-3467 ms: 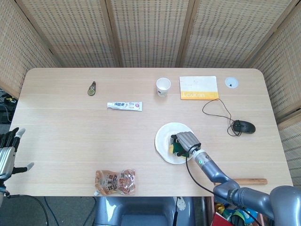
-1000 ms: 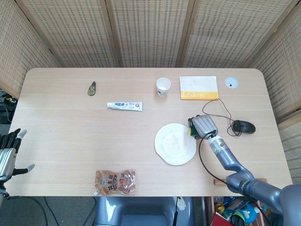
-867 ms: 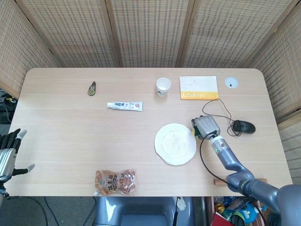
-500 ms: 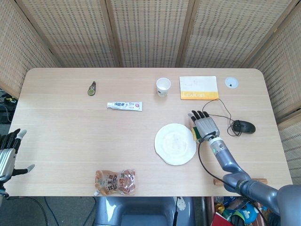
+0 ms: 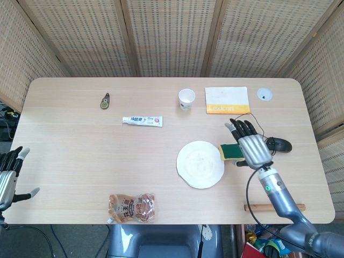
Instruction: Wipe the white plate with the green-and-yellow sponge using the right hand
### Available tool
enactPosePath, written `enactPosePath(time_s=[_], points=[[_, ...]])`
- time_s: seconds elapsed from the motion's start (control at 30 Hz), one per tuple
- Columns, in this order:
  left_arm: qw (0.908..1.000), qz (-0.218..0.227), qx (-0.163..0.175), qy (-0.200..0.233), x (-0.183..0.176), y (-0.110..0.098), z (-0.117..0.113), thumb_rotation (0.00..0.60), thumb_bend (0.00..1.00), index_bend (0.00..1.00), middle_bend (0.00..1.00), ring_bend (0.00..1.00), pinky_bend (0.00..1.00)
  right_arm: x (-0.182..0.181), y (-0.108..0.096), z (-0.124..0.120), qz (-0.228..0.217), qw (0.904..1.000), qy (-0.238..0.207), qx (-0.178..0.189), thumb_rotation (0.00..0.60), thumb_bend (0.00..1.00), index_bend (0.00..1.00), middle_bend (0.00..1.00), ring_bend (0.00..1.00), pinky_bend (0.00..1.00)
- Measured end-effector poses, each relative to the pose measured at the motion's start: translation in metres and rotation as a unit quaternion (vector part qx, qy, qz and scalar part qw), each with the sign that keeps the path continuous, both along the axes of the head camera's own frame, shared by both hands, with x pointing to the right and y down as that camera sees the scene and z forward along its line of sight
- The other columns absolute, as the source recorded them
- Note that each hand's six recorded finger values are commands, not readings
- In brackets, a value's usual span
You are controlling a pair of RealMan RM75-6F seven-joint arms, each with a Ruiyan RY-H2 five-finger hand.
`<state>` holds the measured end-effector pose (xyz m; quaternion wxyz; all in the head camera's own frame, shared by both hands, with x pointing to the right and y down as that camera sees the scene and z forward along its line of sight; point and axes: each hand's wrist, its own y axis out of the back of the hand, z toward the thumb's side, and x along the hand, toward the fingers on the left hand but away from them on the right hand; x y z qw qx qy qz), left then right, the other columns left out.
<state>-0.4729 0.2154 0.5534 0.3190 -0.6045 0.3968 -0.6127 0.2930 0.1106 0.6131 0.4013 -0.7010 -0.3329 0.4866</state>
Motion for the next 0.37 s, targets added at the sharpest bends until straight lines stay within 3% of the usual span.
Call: enactPosePath(time_s=[0.2, 0.37], points=[[0.9994, 0.005, 0.034, 0.003, -0.002, 0.003, -0.008, 0.600, 0.00, 0.00, 0.00, 0.00, 0.00, 0.065, 0.038, -0.026, 0.010, 0.9970, 0.027, 0.071, 0.600, 0.00, 0.00, 0.00, 0.00, 0.00], [0.9992, 0.007, 0.040, 0.005, -0.002, 0.009, -0.009, 0.600, 0.00, 0.00, 0.00, 0.00, 0.00, 0.107, 0.080, -0.035, 0.036, 0.9951, 0.051, 0.077, 0.600, 0.00, 0.00, 0.00, 0.00, 0.00]])
